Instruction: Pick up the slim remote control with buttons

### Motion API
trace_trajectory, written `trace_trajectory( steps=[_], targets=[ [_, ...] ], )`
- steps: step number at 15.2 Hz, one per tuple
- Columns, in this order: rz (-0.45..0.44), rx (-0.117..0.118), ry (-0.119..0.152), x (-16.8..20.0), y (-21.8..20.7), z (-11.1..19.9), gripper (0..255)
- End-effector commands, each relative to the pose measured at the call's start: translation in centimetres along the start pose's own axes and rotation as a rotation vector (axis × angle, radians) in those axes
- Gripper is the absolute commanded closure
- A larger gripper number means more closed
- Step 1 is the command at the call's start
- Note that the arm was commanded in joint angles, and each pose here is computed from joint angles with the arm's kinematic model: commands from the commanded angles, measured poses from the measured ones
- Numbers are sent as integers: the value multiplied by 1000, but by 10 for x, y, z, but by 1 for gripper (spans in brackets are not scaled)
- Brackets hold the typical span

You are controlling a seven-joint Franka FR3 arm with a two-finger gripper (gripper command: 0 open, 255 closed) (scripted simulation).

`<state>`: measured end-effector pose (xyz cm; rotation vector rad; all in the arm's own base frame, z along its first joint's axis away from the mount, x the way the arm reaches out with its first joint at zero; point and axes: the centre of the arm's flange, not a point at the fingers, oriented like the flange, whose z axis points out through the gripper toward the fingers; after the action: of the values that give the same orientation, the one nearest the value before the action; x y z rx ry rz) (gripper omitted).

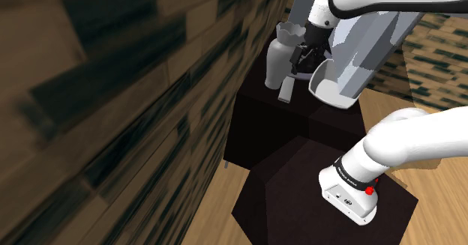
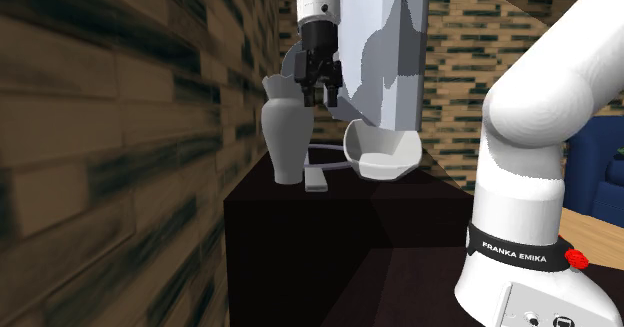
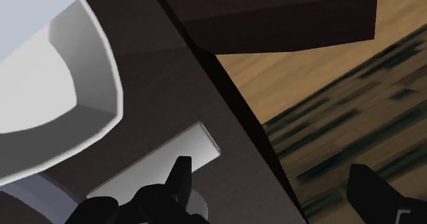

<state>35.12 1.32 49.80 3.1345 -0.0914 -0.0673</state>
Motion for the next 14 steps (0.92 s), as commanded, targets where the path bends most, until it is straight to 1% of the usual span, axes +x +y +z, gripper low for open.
trace_trajectory(
  steps=[1, 8, 14],
  targets=[
    [102, -1, 9, 13, 8, 21, 0],
    [445, -4, 32, 55, 48, 90, 0],
    [738, -6, 51, 79, 93, 148, 0]
  ],
)
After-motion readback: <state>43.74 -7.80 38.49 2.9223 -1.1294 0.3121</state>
